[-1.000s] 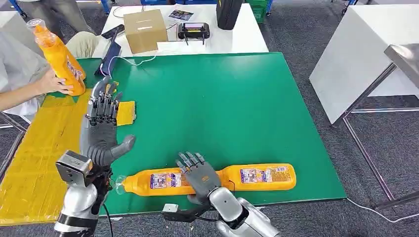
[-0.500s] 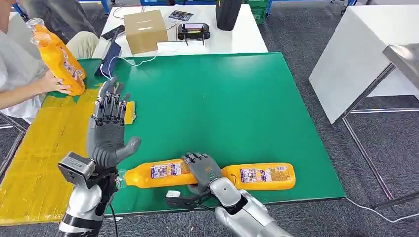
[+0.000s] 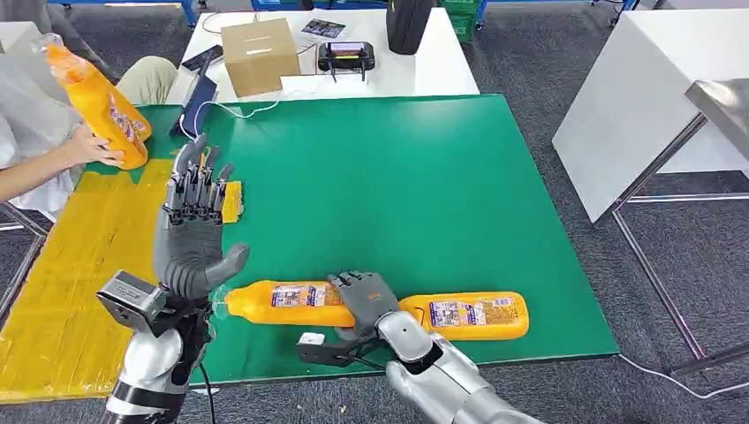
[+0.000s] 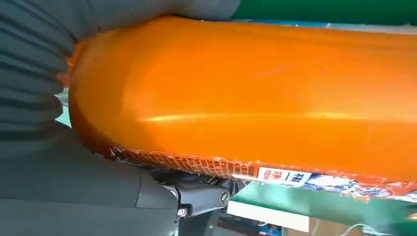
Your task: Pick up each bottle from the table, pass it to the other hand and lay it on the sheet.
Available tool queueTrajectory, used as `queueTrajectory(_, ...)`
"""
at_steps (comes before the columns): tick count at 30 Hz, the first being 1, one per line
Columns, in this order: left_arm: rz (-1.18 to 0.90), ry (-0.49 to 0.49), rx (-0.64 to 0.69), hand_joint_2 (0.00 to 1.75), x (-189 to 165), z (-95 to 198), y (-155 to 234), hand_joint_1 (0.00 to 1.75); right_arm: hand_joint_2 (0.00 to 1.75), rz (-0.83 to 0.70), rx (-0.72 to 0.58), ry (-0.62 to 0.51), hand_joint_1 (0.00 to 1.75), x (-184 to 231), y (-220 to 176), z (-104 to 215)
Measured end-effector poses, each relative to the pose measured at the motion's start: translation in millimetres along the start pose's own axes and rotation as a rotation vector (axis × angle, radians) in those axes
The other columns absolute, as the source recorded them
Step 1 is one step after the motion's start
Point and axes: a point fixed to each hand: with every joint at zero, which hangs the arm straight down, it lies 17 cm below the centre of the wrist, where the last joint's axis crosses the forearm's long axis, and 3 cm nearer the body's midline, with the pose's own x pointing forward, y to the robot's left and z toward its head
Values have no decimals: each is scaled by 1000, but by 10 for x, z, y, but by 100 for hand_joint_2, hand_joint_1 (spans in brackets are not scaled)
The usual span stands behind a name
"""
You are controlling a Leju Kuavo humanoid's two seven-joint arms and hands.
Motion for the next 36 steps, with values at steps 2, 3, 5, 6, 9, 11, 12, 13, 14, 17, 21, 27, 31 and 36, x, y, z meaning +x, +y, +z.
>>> queueTrajectory(2, -8, -1, -4, 175, -1, 2, -8, 0, 175, -44, -64, 19, 175, -46, -107, 5)
queueTrajectory(3, -14, -1, -6, 175, -2, 5, -12, 0, 175, -73, -102, 30, 175, -71, -157, 28)
queueTrajectory(5, -27, 1, -12, 175, -10, 13, -24, 0, 175, -163, -221, 52, 175, -157, -395, 79)
queueTrajectory(6, -33, 6, -16, 175, -20, 19, -38, 0, 175, -209, -277, 55, 175, -191, -529, 106)
queueTrajectory(9, -60, 18, -44, 175, -43, 41, -124, 0, 175, -371, -458, 75, 175, -390, -970, 247)
queueTrajectory(11, -92, 24, -64, 175, -71, 56, -180, 0, 175, -445, -531, 93, 175, -528, -1135, 344)
queueTrajectory(12, -109, 32, -79, 175, -99, 72, -221, 0, 175, -486, -568, 104, 175, -605, -1199, 405)
queueTrajectory(13, -119, 37, -93, 175, -120, 89, -260, 0, 175, -521, -610, 116, 175, -697, -1288, 468)
queueTrajectory(14, -125, 41, -105, 175, -138, 105, -294, 0, 175, -537, -637, 127, 175, -765, -1347, 514)
queueTrajectory(17, -144, 49, -133, 175, -178, 135, -376, 0, 175, -591, -687, 145, 175, -899, -1440, 621)
queueTrajectory(21, -184, 59, -190, 175, -231, 201, -544, 0, 175, -730, -768, 157, 175, -1083, -1545, 796)
queueTrajectory(27, -193, 77, -250, 175, -298, 302, -746, 0, 175, -915, -891, 118, 175, -1214, -1755, 1040)
queueTrajectory(31, -172, 101, -289, 175, -354, 363, -863, 0, 175, -982, -896, 41, 175, -1090, -1848, 1065)
queueTrajectory(36, -135, 120, -330, 175, -398, 409, -992, 0, 175, -974, -846, -59, 175, -779, -1898, 1000)
